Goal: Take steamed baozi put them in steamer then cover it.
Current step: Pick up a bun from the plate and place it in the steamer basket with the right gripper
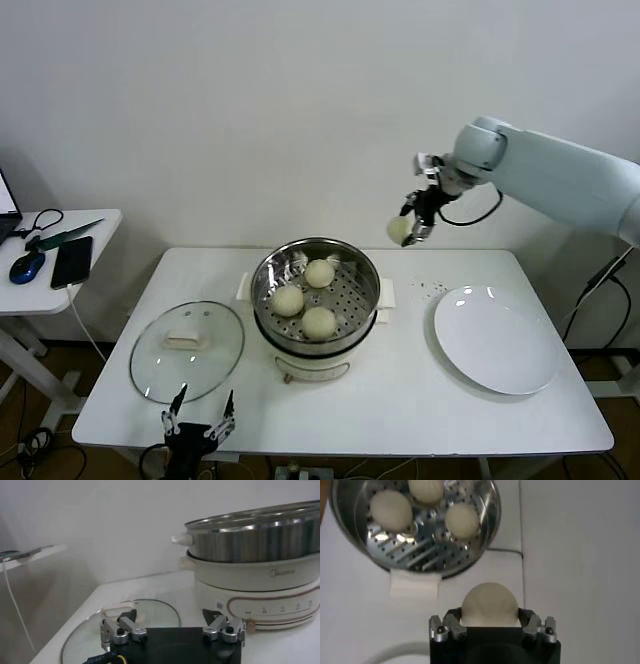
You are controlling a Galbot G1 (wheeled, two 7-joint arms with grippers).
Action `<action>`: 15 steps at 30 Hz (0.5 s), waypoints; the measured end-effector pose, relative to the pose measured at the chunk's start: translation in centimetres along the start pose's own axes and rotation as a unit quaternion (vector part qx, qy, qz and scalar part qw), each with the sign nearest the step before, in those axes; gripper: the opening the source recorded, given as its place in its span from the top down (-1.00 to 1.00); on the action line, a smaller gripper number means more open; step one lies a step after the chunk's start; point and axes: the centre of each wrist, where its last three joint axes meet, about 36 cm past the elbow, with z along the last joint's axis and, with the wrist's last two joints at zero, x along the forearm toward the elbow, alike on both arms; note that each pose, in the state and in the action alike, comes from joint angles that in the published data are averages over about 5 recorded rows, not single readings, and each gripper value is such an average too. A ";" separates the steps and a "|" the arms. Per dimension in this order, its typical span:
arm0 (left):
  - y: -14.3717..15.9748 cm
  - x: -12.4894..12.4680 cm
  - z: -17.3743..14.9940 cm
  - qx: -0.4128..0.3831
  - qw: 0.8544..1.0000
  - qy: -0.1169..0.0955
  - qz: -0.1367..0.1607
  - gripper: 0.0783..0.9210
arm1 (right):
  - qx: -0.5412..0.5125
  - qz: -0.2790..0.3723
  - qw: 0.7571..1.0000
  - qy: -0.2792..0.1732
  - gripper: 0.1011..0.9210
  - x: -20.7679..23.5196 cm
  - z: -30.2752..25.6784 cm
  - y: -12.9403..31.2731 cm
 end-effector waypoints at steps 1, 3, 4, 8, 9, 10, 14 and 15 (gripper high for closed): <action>0.0 0.0 0.0 0.000 1.000 0.000 0.000 -0.77 | 0.004 -0.003 1.000 -0.001 -0.53 -0.2 -1.1 0.1; 0.1 -0.2 0.0 0.001 1.000 -0.002 -0.001 -0.77 | 0.012 -0.010 1.000 -0.002 -0.53 -0.9 -3.1 0.3; 0.1 -0.3 -0.1 0.001 1.000 -0.003 -0.001 -0.77 | 0.017 -0.014 1.000 -0.001 -0.53 -1.3 -4.0 0.5; 0.3 -0.6 -0.2 -0.001 1.000 -0.006 0.000 -0.77 | 0.032 -0.029 0.999 0.007 -0.53 -3.1 -6.9 1.3; 0.3 -0.7 -0.2 -0.001 1.000 -0.007 0.000 -0.77 | 0.035 -0.032 0.999 0.010 -0.53 -3.6 -7.4 1.5; 0.3 -0.7 -0.2 0.000 1.000 -0.008 0.001 -0.77 | 0.037 -0.034 0.999 0.013 -0.53 -4.0 -7.9 1.7; 0.1 -1.0 -0.3 0.002 1.000 -0.010 0.001 -0.77 | 0.044 -0.044 0.998 0.025 -0.53 -5.7 -9.3 2.4; 0.0 -1.1 -0.3 0.003 1.000 -0.011 0.001 -0.77 | 0.046 -0.047 0.997 0.027 -0.53 -6.1 -9.6 2.5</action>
